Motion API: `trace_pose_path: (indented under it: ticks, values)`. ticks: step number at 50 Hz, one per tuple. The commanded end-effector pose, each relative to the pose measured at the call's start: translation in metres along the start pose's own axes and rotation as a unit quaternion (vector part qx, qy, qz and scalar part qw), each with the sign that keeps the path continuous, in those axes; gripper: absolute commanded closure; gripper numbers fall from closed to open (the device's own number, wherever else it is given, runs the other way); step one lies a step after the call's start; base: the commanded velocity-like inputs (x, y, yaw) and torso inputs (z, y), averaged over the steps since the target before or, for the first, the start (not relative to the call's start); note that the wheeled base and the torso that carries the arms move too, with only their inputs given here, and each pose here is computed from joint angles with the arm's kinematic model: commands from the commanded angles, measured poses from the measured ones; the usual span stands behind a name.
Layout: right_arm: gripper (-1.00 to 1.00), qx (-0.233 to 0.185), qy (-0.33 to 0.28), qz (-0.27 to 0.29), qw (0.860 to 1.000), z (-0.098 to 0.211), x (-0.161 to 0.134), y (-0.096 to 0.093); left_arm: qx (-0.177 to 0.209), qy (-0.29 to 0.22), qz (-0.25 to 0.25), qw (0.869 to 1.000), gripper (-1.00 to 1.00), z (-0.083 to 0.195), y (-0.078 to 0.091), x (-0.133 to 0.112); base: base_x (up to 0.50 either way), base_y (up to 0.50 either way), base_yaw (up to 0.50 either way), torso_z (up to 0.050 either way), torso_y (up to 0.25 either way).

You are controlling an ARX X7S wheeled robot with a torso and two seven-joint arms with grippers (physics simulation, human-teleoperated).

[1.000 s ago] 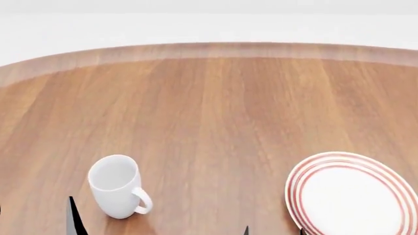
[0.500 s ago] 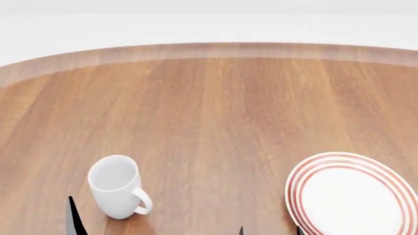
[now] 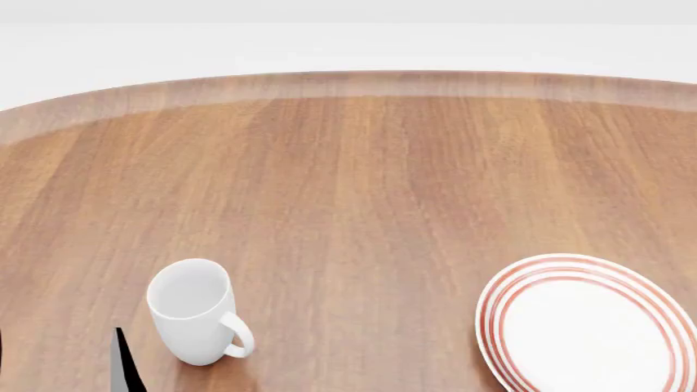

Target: Pick up the red mug and put it on the plate

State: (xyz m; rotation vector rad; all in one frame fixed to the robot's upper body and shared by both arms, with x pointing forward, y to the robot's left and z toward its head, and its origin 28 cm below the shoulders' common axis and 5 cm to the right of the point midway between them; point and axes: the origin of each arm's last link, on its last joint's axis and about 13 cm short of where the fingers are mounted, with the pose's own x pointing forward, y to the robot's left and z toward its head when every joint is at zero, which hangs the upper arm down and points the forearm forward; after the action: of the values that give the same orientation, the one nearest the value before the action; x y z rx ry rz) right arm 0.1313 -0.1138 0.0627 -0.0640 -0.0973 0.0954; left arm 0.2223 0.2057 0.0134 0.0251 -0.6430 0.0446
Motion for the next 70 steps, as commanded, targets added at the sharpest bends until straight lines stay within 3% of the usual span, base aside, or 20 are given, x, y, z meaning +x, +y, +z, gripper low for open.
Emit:
trace_pose_path:
  ticks: [1, 18, 27, 40, 70]
  values:
    - [-1.0, 0.001, -0.021, 0.025, 0.999, 0.02, -0.039, 0.002, -0.001, -0.001, -0.002, 1.0, -1.0, 0.0, 0.0, 0.0, 0.0, 0.0, 0.0, 0.0, 0.0]
    - [-1.0, 0.021, -0.032, 0.032, 0.999, 0.006, -0.07, 0.007, -0.003, -0.004, -0.002, 1.0, -1.0, 0.0, 0.0, 0.0, 0.0, 0.0, 0.0, 0.0, 0.0]
    - [-1.0, 0.003, -0.013, 0.037, 0.999, -0.009, -0.079, 0.007, -0.003, -0.006, -0.002, 1.0, -1.0, 0.0, 0.0, 0.0, 0.0, 0.0, 0.0, 0.0, 0.0]
    - [-1.0, -0.018, 0.016, 0.05, 0.998, -0.029, -0.081, 0.01, -0.002, -0.007, -0.002, 1.0, -1.0, 0.0, 0.0, 0.0, 0.0, 0.0, 0.0, 0.0, 0.0]
    - [-1.0, -0.019, 0.03, 0.072, 0.997, -0.032, -0.087, 0.016, -0.003, -0.009, 0.0, 1.0, -1.0, 0.0, 0.0, 0.0, 0.0, 0.0, 0.0, 0.0, 0.0]
